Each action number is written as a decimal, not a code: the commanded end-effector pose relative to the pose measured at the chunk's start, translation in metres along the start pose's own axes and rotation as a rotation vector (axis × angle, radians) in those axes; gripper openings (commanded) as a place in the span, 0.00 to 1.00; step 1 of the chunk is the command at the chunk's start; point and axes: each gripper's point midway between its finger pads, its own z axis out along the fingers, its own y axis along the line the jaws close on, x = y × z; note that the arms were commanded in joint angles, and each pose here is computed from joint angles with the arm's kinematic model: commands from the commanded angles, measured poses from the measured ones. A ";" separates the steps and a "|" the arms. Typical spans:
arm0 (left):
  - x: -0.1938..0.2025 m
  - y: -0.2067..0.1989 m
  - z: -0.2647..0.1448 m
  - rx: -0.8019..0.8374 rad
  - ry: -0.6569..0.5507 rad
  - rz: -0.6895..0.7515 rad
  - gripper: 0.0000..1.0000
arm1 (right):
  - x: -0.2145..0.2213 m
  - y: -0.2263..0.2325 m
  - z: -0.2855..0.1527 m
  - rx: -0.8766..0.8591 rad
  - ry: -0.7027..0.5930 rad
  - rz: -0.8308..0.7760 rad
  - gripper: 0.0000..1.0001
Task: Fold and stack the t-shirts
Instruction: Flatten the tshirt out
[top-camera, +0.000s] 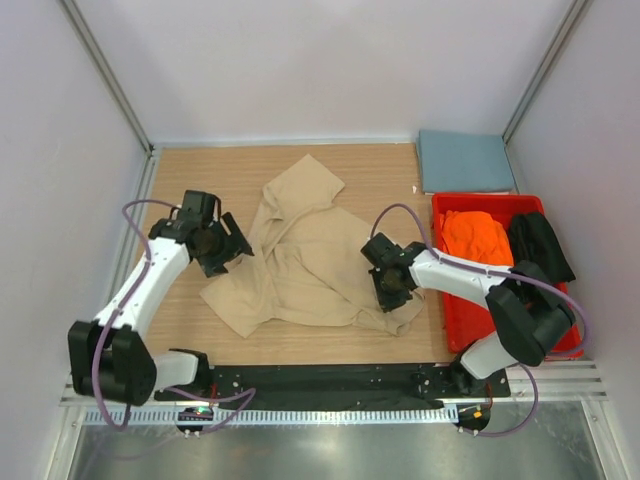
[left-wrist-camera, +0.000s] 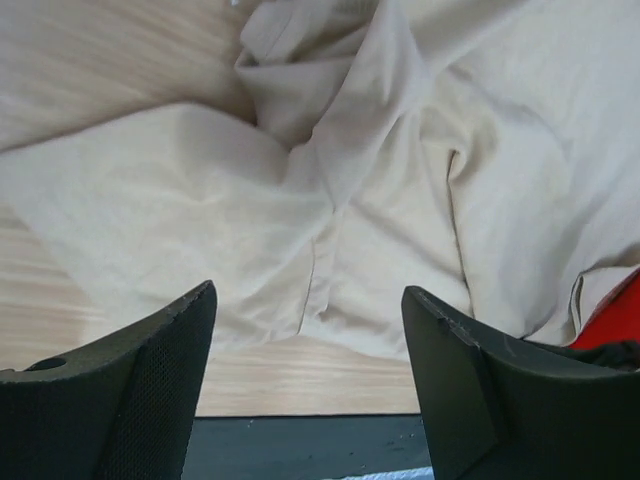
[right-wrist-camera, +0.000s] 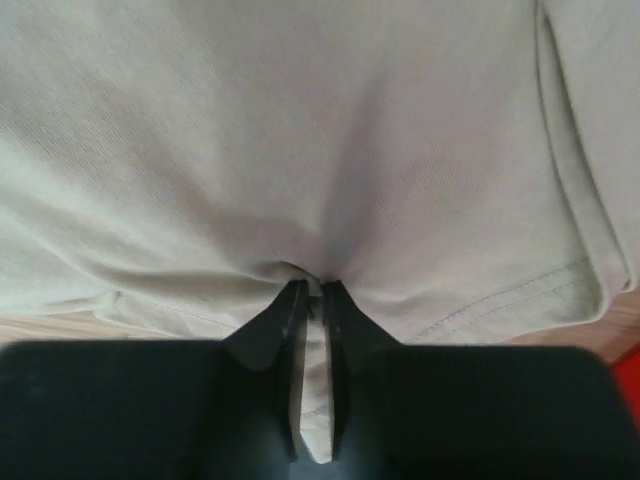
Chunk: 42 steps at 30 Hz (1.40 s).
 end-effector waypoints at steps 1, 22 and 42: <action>0.022 0.016 -0.021 -0.017 0.015 -0.037 0.75 | -0.041 0.001 -0.010 0.054 -0.115 -0.008 0.05; 0.020 0.063 -0.032 -0.215 -0.043 -0.052 0.57 | -0.189 -0.002 -0.075 0.007 -0.288 0.083 0.57; 0.019 0.140 0.034 -0.386 0.077 -0.257 0.61 | -0.056 0.031 -0.061 -0.272 -0.294 0.218 0.49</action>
